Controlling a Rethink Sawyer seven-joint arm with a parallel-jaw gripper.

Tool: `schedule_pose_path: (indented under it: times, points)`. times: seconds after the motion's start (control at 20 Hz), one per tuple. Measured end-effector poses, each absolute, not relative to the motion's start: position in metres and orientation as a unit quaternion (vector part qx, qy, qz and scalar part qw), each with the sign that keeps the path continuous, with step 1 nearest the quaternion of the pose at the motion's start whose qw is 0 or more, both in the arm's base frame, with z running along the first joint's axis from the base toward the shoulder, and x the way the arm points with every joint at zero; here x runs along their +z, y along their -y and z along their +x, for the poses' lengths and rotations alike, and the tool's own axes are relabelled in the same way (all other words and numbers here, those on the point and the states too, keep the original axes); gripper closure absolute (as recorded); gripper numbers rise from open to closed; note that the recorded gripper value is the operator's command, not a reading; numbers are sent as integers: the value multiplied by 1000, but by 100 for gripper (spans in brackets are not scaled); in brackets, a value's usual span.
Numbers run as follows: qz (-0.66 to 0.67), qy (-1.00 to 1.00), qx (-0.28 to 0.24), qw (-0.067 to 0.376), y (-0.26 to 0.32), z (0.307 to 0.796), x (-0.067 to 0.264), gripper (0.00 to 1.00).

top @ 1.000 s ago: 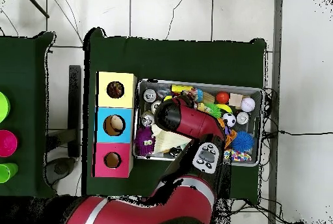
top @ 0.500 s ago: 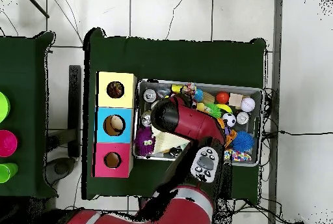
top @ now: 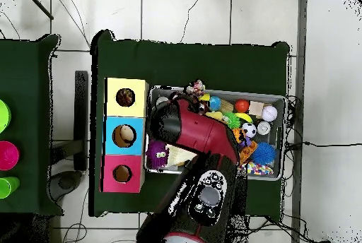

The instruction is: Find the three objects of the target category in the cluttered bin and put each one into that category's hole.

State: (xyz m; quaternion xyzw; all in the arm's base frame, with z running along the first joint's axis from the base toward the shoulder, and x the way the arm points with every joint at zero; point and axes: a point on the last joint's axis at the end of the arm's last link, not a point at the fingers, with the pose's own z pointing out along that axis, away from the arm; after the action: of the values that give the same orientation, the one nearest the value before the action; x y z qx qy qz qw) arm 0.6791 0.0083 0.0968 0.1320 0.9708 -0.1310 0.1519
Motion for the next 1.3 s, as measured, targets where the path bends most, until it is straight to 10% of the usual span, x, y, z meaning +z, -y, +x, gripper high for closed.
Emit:
schedule_pose_path:
  times: [1.3]
  points:
    - [147, -980, -110, 76, -114, 662, 206, 100]
